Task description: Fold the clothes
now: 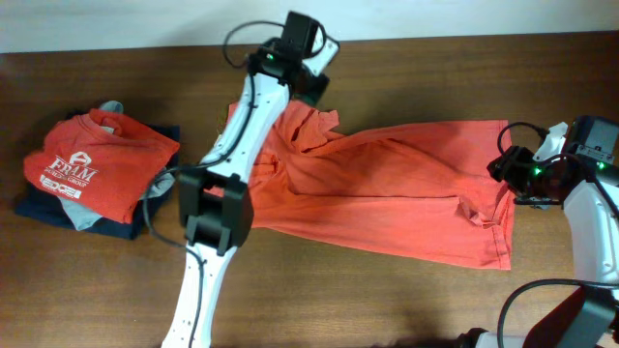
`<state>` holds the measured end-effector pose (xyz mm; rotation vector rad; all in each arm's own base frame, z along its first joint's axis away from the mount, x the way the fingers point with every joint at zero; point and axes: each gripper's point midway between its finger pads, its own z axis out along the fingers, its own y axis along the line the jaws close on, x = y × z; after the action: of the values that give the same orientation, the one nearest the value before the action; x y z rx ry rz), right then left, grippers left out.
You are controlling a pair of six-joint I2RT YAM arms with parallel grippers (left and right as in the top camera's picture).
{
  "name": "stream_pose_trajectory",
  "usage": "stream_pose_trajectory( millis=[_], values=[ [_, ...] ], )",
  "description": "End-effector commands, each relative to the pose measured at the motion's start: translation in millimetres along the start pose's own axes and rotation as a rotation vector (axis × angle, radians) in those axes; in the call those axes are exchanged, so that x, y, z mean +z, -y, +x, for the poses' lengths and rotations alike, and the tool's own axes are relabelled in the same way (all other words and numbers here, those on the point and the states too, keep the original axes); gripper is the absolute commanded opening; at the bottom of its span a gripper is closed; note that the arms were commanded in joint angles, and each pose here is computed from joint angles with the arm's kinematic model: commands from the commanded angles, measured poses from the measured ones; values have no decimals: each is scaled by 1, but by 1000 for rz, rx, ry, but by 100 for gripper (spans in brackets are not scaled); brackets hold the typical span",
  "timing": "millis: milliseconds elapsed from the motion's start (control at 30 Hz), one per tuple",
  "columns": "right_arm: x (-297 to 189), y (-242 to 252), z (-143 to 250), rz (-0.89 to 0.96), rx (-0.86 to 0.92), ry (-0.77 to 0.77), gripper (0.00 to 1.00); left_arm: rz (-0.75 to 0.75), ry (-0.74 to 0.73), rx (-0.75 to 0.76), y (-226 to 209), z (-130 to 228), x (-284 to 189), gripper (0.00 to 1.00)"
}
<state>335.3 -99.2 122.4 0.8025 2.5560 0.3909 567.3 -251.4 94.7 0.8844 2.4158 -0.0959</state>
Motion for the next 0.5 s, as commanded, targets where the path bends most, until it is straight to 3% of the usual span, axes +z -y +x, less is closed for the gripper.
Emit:
stream_pose_trajectory(
  millis=[0, 233, 367, 467],
  values=[
    [-5, -4, -6, 2, -23, 24, 62, 93, -65, 114, 22, 27, 39, 49],
    [-5, -4, -7, 1, -24, 26, 62, 112, -102, 123, 32, 35, 40, 47],
    [-5, -4, -7, 1, -24, 27, 62, 100, -128, 122, 30, 40, 38, 0],
    [-5, -4, -7, 1, -24, 27, 62, 38, -145, 118, 20, 37, 27, 0]
  ],
)
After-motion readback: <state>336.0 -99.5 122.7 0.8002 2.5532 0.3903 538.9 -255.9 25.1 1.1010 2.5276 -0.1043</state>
